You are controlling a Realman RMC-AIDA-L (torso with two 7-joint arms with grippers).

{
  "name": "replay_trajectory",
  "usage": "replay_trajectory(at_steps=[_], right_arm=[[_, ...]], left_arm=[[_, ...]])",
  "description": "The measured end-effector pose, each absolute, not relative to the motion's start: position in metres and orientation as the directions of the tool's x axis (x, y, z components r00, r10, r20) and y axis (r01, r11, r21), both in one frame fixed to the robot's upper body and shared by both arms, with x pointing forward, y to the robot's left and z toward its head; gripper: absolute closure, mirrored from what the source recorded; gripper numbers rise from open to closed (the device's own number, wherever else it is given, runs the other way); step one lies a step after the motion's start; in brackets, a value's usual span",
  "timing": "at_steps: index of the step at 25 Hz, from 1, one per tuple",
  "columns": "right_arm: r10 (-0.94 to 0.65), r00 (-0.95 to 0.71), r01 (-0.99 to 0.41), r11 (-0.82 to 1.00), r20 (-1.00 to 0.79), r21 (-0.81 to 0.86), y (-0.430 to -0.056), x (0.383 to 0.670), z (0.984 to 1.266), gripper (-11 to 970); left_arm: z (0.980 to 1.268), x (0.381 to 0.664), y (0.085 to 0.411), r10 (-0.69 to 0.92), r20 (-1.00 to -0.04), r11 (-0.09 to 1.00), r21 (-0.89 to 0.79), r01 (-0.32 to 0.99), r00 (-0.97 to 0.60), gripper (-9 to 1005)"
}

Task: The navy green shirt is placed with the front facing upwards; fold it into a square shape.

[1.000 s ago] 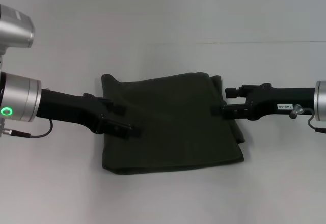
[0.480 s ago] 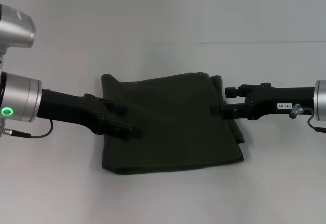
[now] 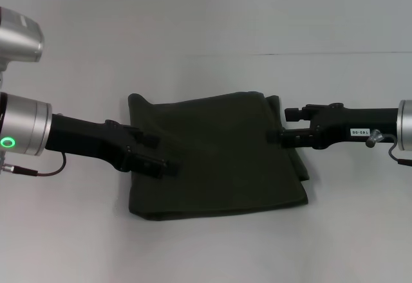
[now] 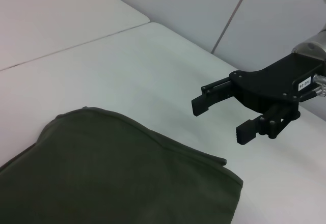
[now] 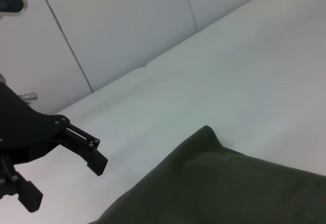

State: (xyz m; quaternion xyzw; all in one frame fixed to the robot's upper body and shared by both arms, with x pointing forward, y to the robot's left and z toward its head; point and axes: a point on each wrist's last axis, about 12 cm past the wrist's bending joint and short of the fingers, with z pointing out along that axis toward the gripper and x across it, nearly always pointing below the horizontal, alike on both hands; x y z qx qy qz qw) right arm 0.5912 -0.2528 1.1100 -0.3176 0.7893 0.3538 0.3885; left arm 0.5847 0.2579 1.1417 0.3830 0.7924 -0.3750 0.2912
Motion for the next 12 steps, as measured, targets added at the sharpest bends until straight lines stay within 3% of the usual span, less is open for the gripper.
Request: replay_trajectory(at_steps=[12], right_arm=[[-0.219, -0.494, -0.776, 0.548, -0.842, 0.313, -0.2524, 0.5920, 1.1111, 76]], left_arm=[[1.1409, 0.5840, 0.2587, 0.389, -0.747, 0.427, -0.372, 0.824, -0.539, 33]])
